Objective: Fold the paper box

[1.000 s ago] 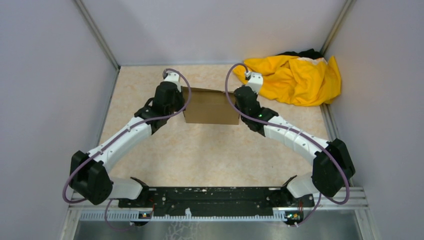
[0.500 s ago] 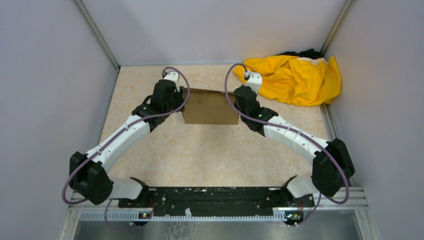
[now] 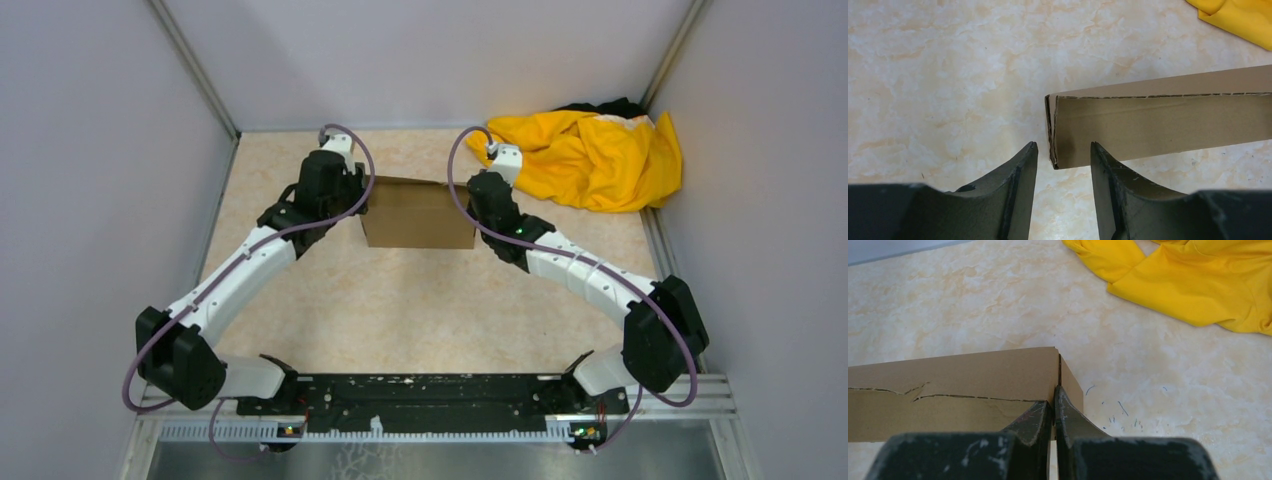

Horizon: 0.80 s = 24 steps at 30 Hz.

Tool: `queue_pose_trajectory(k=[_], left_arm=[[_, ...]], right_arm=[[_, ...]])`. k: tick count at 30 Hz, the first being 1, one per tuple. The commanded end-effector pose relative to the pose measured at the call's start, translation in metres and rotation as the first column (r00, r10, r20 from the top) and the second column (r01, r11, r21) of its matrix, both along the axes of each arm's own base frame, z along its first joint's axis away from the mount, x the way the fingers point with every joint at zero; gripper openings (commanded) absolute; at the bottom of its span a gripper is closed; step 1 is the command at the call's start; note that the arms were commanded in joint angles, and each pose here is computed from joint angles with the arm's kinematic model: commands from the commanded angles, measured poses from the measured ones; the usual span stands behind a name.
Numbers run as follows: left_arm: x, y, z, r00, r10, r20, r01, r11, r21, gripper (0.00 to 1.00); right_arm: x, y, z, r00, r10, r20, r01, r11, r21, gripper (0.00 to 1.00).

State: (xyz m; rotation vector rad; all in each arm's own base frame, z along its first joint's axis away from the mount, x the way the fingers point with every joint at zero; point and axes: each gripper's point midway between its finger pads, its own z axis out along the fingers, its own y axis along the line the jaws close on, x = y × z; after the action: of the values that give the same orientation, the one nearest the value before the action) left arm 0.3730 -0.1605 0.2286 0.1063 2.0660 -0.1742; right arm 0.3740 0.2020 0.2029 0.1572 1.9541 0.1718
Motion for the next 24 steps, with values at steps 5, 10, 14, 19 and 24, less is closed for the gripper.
queue_pose_trajectory(k=[5,10,14,19,24], left_arm=[[0.009,-0.003,0.022,0.999,-0.013,0.051,0.015,0.999,-0.03,0.39],[0.01,0.002,0.016,0.999,-0.002,0.041,0.003,1.0,-0.025,0.28],[0.011,0.005,0.01,1.0,0.003,0.03,-0.002,1.0,-0.021,0.22],[0.013,0.01,0.003,1.0,0.002,0.019,-0.002,1.0,-0.018,0.18],[0.015,0.014,0.0,1.0,0.0,0.016,0.0,1.0,-0.009,0.16]], right_arm=[[-0.038,0.001,-0.079,0.963,0.088,-0.255,-0.123,0.985,-0.124,0.0],[-0.038,0.001,-0.079,0.963,0.095,-0.254,-0.131,0.983,-0.129,0.0],[-0.038,0.002,-0.078,0.962,0.105,-0.254,-0.142,0.981,-0.135,0.0],[-0.038,0.002,-0.079,0.959,0.115,-0.259,-0.156,0.977,-0.146,0.0],[-0.039,0.003,-0.08,0.957,0.124,-0.263,-0.167,0.975,-0.149,0.0]])
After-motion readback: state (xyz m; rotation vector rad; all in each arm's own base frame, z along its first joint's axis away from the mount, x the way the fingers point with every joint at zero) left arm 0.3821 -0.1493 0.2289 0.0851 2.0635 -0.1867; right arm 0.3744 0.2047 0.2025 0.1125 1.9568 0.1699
